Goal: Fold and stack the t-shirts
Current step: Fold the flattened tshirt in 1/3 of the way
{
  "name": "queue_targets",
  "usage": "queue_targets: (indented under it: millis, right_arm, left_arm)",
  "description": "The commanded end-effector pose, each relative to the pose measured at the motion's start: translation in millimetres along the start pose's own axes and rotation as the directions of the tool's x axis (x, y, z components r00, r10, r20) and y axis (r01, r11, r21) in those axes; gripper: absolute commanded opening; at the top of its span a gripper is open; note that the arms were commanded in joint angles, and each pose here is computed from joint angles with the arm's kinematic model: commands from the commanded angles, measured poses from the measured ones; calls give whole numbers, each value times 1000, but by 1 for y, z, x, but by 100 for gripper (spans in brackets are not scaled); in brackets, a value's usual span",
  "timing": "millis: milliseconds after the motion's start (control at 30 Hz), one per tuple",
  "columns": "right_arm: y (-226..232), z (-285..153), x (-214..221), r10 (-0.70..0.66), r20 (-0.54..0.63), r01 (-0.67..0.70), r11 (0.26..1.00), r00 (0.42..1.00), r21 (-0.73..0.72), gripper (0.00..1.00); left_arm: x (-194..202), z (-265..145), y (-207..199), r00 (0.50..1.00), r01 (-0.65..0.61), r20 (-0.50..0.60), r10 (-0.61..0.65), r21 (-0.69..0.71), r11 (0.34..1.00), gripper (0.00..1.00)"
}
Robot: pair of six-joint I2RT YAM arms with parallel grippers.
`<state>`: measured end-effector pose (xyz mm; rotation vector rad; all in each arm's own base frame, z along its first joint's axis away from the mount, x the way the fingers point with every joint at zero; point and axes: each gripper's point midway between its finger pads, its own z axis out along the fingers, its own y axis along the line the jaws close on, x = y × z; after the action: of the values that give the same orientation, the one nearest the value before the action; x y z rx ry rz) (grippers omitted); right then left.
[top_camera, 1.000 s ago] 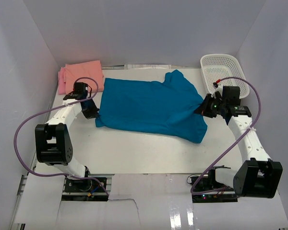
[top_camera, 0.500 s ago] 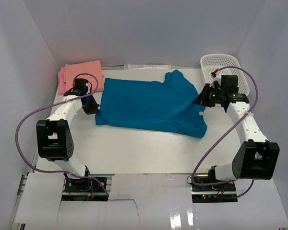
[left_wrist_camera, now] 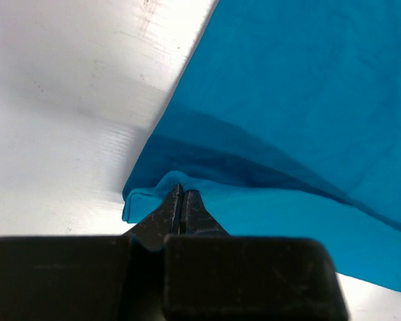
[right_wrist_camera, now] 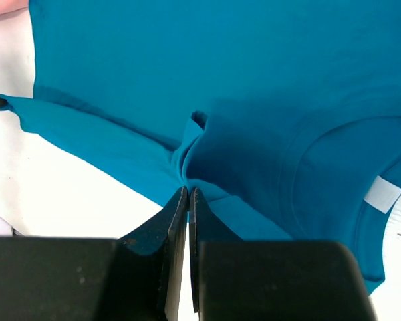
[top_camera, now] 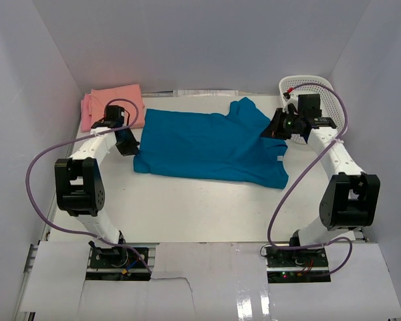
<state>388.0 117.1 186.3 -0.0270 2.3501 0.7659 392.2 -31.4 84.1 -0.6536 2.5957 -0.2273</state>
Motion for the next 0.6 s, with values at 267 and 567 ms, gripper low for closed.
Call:
queue_targets:
  millis: [267, 567]
  right_arm:
    - [11, 10, -38, -59, 50, 61, 997, 997, -38, 8]
    - [-4, 29, -33, -39, 18, 40, 999, 999, -14, 8]
  left_arm:
    - [-28, -7, -13, 999, -5, 47, 4, 24, 1000, 0]
    - [-20, 9, -10, 1000, -4, 2, 4, 11, 1000, 0]
